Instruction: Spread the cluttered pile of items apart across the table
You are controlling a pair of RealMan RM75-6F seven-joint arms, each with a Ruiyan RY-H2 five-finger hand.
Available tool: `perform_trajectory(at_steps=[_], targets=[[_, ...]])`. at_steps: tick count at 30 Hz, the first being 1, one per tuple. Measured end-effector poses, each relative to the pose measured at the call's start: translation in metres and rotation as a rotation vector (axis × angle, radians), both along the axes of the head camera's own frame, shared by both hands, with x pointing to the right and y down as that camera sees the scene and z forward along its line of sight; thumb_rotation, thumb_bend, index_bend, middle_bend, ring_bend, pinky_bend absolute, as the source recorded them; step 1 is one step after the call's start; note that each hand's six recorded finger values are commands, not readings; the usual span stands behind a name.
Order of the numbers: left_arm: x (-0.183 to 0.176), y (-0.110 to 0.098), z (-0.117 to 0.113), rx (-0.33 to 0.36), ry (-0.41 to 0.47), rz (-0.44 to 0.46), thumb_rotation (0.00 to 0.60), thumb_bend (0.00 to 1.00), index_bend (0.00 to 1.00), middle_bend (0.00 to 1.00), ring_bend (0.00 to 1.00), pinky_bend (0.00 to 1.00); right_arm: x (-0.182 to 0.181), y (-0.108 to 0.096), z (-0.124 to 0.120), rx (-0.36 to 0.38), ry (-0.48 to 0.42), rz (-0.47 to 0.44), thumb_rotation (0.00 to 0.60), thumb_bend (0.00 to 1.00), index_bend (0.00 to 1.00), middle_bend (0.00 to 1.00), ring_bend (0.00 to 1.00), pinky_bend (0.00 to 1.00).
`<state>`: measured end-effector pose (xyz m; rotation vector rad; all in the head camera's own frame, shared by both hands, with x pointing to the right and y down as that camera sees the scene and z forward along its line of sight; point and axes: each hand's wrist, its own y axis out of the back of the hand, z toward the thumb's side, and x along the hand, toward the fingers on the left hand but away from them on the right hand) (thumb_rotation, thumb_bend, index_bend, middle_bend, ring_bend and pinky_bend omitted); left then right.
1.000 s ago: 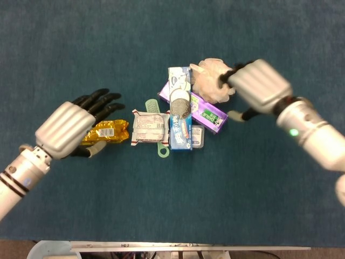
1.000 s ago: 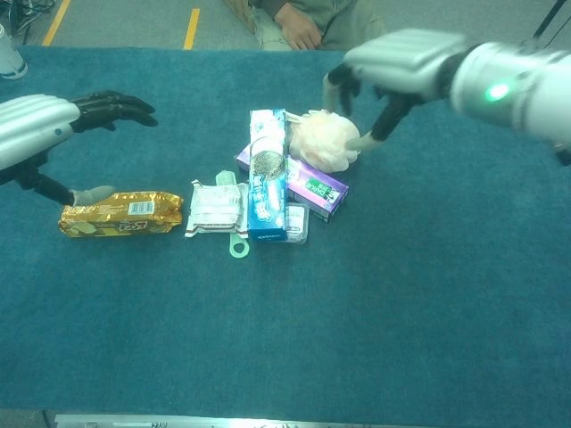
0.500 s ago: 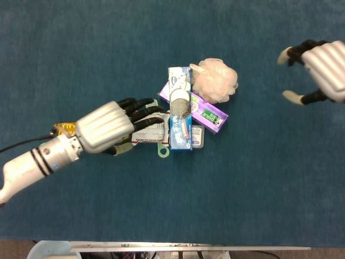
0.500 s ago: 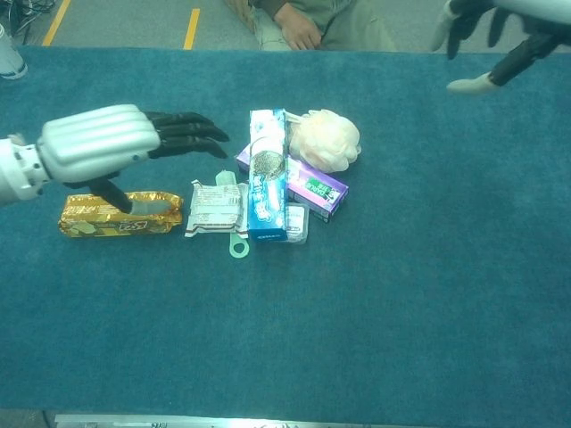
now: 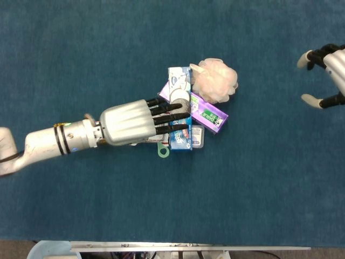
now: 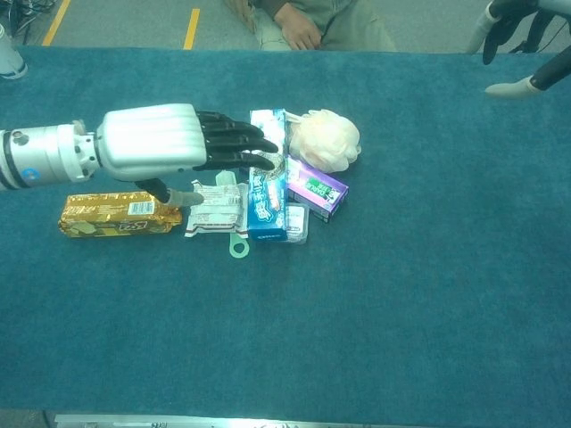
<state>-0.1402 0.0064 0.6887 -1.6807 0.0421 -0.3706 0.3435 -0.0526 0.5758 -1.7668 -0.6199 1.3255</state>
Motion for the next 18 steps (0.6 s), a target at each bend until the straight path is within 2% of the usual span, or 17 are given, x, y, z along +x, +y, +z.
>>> perform_trajectory(at_steps=[6, 10, 18], targets=[[0.024, 0.003, 0.008, 0.038, -0.007, 0.119, 0.6, 0.32, 0.04, 0.02, 0.04, 0.21, 0.005, -0.001, 0.001, -0.01, -0.006, 0.017, 0.473, 0.22, 0.34, 0.43, 0.29, 0.39], [0.036, 0.003, 0.016, 0.077, -0.048, 0.182, 0.6, 0.32, 0.04, 0.02, 0.04, 0.2, 0.009, -0.001, 0.004, -0.028, -0.009, 0.029, 0.473, 0.22, 0.34, 0.43, 0.29, 0.39], [0.054, -0.004, 0.033, 0.115, -0.127, 0.23, 0.6, 0.32, 0.04, 0.0, 0.04, 0.19, 0.022, -0.001, 0.006, -0.057, -0.03, 0.071, 0.474, 0.22, 0.34, 0.43, 0.29, 0.39]])
